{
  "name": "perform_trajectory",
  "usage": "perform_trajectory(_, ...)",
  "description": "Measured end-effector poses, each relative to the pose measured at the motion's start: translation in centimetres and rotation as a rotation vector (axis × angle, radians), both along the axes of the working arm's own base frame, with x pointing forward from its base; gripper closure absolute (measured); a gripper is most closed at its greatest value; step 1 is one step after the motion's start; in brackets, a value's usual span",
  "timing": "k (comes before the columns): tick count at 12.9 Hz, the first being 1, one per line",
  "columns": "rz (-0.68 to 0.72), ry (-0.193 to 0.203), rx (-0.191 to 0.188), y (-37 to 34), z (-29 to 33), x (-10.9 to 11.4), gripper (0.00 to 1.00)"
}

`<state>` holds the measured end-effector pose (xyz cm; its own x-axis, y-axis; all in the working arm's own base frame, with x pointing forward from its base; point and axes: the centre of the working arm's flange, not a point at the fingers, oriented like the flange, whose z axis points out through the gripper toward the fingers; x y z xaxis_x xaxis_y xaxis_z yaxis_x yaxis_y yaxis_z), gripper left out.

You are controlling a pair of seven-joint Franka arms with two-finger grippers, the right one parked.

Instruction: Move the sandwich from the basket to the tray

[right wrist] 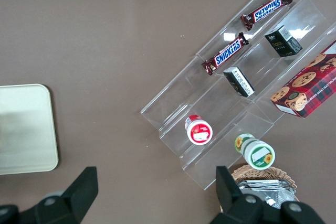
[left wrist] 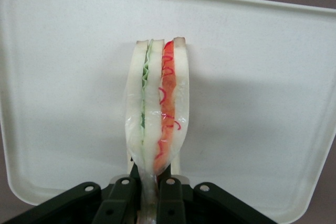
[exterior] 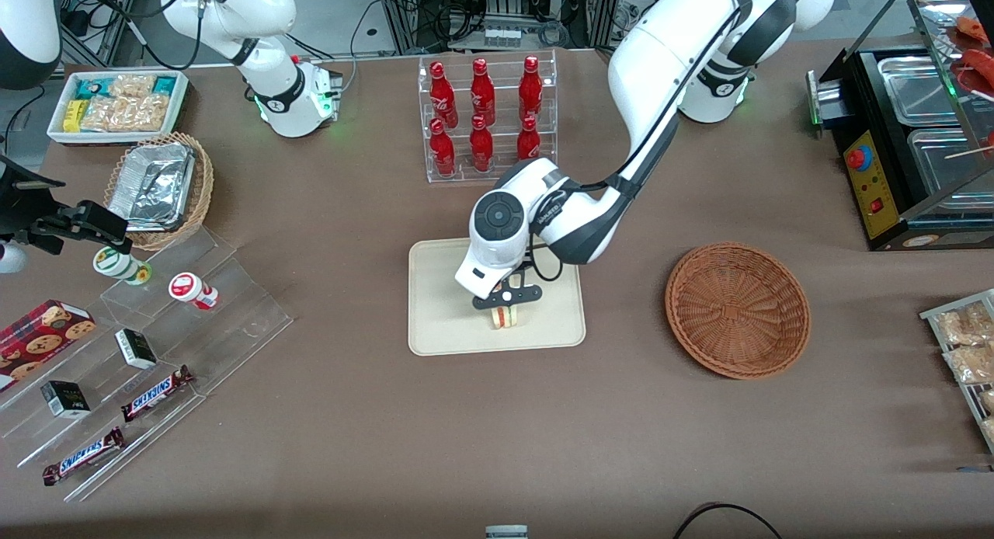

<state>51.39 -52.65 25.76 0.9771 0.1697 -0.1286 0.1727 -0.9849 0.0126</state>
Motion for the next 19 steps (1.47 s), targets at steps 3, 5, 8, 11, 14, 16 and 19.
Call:
perform_trajectory(3,0.014,0.001,-0.001,-0.4,-0.7,-0.1,0.86)
perform_trajectory(5,0.022,0.001,-0.001,-0.4,-0.9,0.0,0.8)
perform_trajectory(8,0.028,-0.002,-0.006,-0.5,-0.9,0.1,0.49)
perform_trajectory(11,0.034,-0.02,-0.018,-0.5,1.3,0.8,0.15)
perform_trajectory(14,0.004,-0.039,-0.014,0.1,5.8,1.1,0.0)
perform_trajectory(16,-0.06,-0.029,0.011,1.8,8.2,1.6,0.0)
perform_trajectory(19,-0.126,0.015,0.057,6.1,12.1,3.1,0.0)
